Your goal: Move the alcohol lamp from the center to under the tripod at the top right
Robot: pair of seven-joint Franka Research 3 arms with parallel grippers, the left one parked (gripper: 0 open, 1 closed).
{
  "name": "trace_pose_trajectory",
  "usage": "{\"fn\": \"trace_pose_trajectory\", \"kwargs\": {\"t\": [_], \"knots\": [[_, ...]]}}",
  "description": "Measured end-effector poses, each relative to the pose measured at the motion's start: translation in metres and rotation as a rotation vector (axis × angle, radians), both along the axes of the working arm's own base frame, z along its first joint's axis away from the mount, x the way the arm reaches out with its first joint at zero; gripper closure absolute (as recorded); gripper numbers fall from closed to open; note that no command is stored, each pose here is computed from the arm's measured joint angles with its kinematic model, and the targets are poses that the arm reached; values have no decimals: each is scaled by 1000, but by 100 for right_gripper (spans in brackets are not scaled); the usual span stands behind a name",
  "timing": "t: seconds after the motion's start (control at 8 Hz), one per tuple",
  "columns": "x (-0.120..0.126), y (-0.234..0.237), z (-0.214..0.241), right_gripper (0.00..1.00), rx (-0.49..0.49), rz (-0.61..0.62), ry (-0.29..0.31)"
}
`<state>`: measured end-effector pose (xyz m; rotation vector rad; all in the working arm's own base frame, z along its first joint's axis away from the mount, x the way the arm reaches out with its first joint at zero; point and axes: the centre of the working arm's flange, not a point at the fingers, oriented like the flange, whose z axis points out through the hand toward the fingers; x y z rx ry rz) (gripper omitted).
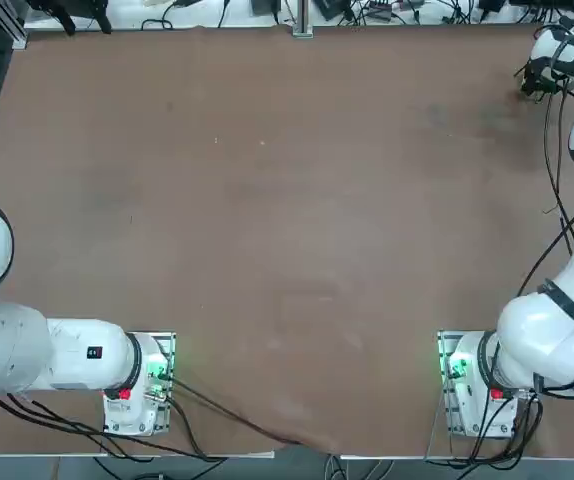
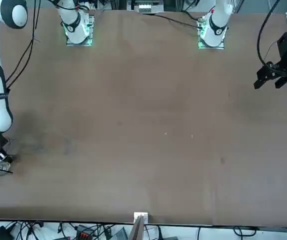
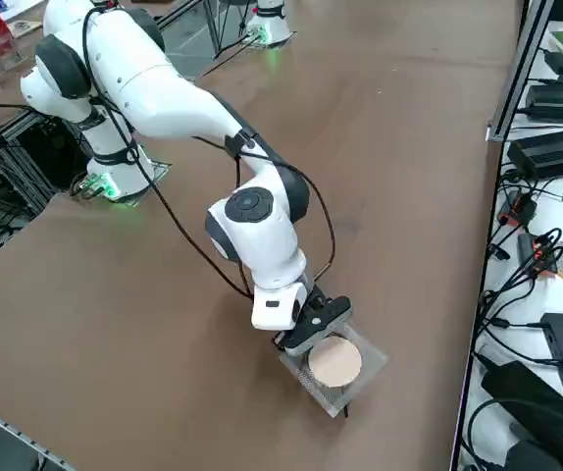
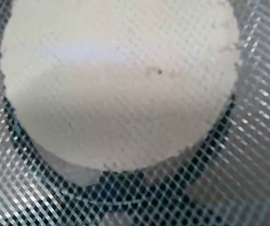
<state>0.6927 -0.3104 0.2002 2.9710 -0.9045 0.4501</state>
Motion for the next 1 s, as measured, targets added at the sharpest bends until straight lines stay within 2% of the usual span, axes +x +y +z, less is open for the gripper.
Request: {"fn": "trace_pose_trajectory", "kwargs": {"t": [0.25, 0.38, 0.5, 0.75, 1.0], "knots": [[3, 5, 2, 95, -2, 7, -4], [5, 8, 3, 92, -2, 12, -4], [5, 12, 3, 84, 0, 17, -2], [1, 33, 11, 48, 10, 40, 16], [-10, 64, 45, 10, 44, 74, 73]]}}
